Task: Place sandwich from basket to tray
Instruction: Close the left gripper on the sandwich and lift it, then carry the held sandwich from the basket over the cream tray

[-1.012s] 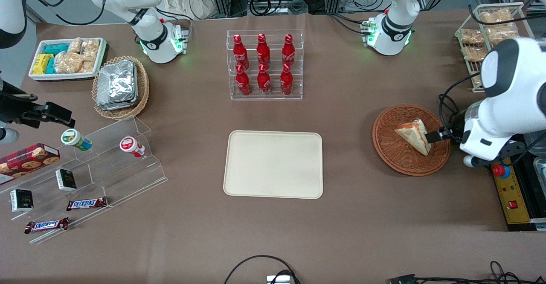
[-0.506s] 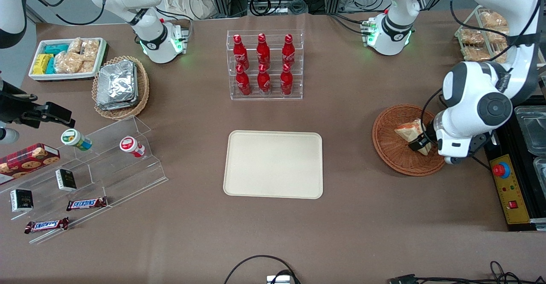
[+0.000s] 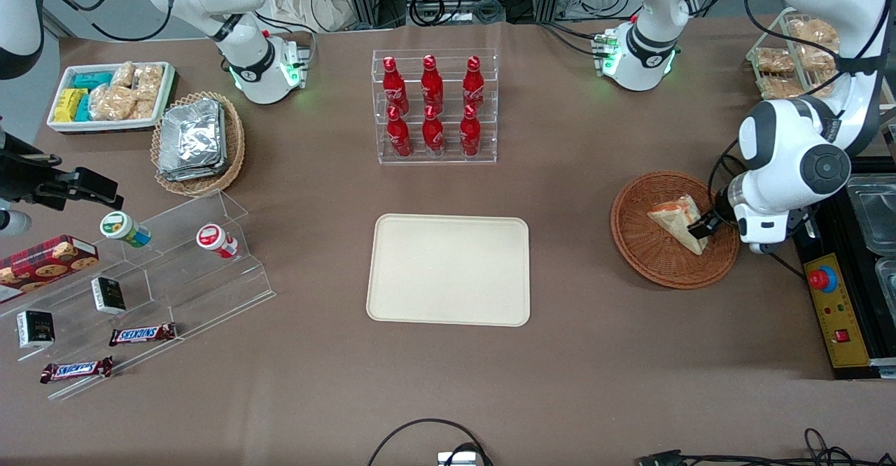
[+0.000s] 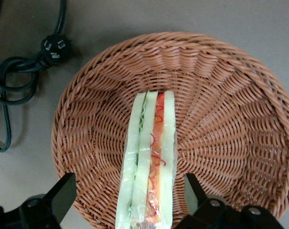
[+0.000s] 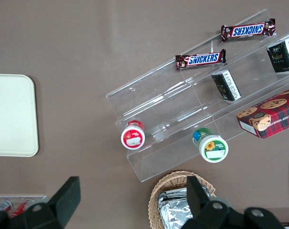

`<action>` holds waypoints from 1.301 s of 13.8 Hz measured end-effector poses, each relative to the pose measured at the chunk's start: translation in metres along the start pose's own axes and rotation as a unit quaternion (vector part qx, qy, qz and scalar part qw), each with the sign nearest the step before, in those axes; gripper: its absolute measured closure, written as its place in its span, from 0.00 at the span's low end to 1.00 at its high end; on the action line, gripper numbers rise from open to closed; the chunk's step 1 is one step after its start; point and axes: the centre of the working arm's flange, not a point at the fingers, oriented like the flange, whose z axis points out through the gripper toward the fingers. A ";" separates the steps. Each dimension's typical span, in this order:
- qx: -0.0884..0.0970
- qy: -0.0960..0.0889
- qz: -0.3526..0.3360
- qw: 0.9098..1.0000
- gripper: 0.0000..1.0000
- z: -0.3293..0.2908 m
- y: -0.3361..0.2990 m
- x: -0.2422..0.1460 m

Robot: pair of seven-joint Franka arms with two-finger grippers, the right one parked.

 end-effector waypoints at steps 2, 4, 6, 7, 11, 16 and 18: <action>0.000 -0.001 -0.022 1.000 0.00 0.002 0.003 -0.002; 0.003 -0.003 -0.046 0.999 0.00 0.005 0.006 -0.007; 0.001 -0.007 -0.055 0.998 0.00 0.017 0.005 -0.013; -0.004 -0.005 -0.057 0.998 0.00 0.027 0.002 -0.017; -0.011 -0.005 -0.060 0.998 0.01 0.055 -0.007 -0.029; -0.014 0.003 -0.043 0.999 0.47 0.046 0.008 -0.041; -0.024 0.017 -0.025 0.999 0.59 0.028 0.013 -0.044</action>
